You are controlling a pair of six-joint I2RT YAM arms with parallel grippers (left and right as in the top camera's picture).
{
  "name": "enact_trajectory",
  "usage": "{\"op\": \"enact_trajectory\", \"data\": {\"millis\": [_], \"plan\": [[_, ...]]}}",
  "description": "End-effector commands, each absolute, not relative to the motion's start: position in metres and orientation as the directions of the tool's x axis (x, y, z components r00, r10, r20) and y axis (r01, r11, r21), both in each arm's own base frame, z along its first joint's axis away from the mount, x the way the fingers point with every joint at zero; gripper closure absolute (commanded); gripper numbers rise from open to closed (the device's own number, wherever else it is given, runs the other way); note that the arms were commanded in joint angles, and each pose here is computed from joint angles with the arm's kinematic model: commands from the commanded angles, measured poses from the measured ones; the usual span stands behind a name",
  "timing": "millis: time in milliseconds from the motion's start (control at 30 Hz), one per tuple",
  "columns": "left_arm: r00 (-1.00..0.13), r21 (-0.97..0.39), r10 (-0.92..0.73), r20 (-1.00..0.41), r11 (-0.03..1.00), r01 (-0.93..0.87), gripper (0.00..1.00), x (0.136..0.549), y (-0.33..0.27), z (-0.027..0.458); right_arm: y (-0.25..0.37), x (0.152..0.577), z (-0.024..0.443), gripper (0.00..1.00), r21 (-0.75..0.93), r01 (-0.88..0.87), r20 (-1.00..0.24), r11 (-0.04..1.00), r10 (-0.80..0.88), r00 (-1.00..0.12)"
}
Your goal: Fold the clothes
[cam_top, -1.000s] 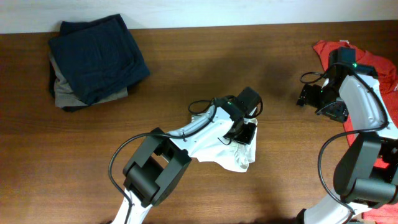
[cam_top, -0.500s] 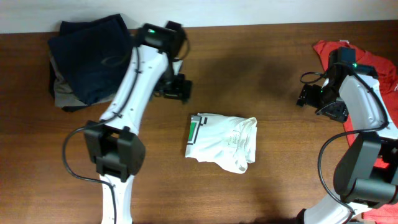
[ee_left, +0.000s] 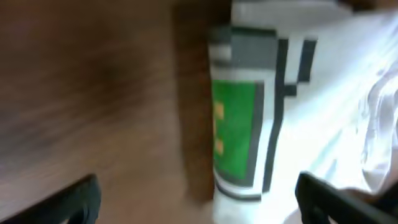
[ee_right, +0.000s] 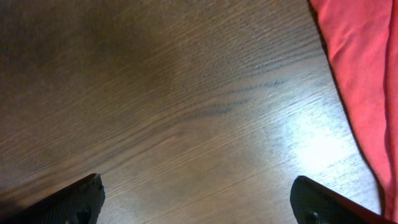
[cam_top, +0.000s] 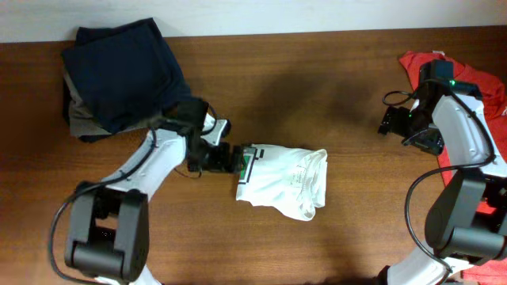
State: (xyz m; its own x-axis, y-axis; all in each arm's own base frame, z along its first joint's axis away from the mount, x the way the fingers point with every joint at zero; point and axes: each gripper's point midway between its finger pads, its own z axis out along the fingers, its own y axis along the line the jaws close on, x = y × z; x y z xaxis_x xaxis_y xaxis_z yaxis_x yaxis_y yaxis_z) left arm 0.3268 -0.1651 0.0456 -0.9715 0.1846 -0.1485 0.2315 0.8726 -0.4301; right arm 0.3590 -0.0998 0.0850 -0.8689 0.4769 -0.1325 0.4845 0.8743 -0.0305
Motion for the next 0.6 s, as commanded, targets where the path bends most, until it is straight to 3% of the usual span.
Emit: {"op": "enact_trajectory", "data": {"millis": [0, 133, 200, 267, 300, 433, 567], "plan": [[-0.966, -0.603, 0.215, -0.146, 0.755, 0.259, 0.01, 0.316, -0.193, 0.027, -0.105, 0.362, 0.090, 0.01, -0.041, 0.498, -0.152, 0.866, 0.487, -0.860], [-0.966, -0.703, 0.256, -0.019, 0.684, 0.195, 0.06, 0.292, -0.217, -0.005, -0.105, 0.362, 0.090, 0.01, -0.041, 0.498, -0.152, 0.866, 0.487, -0.860], [-0.960, -0.703, 0.279, 0.002, 0.684, 0.197, 0.33, 0.285, -0.225, -0.018, -0.105, 0.362, 0.090, 0.01, -0.041, 0.498, -0.152, 0.866, 0.487, -0.860], [-0.968, -0.650, 0.250, 0.021, 0.739, 0.177, 0.73, 0.289, -0.222, -0.027, -0.105, 0.362, 0.090, 0.01, -0.041, 0.498, -0.152, 0.866, 0.487, -0.860], [-0.974, -0.594, 0.225, 0.017, 0.786, 0.171, 0.99, 0.301, -0.216, -0.027, -0.105, 0.362, 0.090, 0.01, -0.041, 0.498, -0.152, 0.866, 0.487, -0.860], [-0.968, -0.260, 0.229, -0.101, 0.933, 0.248, 0.99, 0.366, -0.176, -0.006, -0.105, 0.362, 0.090, 0.01, -0.041, 0.498, -0.152, 0.866, 0.487, -0.860], [-0.923, 0.082, 0.272, -0.272, 0.962, 0.259, 0.99, 0.431, -0.130, 0.023, -0.105, 0.362, 0.090, 0.01, -0.041, 0.498, -0.152, 0.866, 0.487, -0.860]]}}
